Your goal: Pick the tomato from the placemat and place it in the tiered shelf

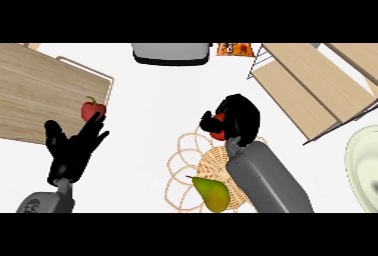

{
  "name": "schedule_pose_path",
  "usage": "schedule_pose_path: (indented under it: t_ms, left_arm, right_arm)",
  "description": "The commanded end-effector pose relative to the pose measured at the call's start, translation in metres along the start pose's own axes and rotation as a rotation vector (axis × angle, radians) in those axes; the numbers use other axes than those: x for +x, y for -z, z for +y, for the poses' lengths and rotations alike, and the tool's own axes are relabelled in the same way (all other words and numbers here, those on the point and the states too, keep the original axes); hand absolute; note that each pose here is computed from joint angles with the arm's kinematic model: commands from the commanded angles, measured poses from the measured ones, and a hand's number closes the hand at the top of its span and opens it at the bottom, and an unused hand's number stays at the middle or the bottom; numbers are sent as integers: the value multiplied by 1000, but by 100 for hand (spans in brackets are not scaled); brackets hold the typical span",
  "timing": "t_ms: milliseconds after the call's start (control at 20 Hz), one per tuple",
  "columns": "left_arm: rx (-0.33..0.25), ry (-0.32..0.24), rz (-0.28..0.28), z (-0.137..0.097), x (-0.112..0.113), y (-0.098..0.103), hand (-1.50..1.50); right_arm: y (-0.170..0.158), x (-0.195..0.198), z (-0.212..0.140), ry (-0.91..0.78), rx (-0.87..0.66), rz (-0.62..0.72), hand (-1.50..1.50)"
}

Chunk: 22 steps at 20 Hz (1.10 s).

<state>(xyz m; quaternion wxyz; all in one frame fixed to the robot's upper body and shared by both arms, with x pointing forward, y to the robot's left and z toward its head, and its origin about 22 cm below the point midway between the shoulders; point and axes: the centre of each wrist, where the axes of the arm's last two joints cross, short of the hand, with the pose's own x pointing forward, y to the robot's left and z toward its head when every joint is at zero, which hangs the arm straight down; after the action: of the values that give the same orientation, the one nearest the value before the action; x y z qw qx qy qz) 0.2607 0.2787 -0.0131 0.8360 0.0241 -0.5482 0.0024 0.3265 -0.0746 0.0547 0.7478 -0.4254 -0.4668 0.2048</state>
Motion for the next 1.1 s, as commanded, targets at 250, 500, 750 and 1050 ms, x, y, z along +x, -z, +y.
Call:
schedule_pose_path:
  t_ms: [250, 500, 750, 1050]
  left_arm:
    - [27, 2, 42, -2, -4, 2, 0]
    - [35, -1, 53, 7, -10, -3, 0]
    - [28, -7, 52, 8, -17, -5, 0]
    - [55, 2, 49, 8, -9, 1, 0]
  right_arm:
    - [9, 113, -72, 117, -412, 127, 150]
    - [9, 149, -113, 118, -539, 157, 150]
    - [3, 179, -150, 83, -621, 182, 150]
    - [-6, 203, -191, 133, -693, 219, 150]
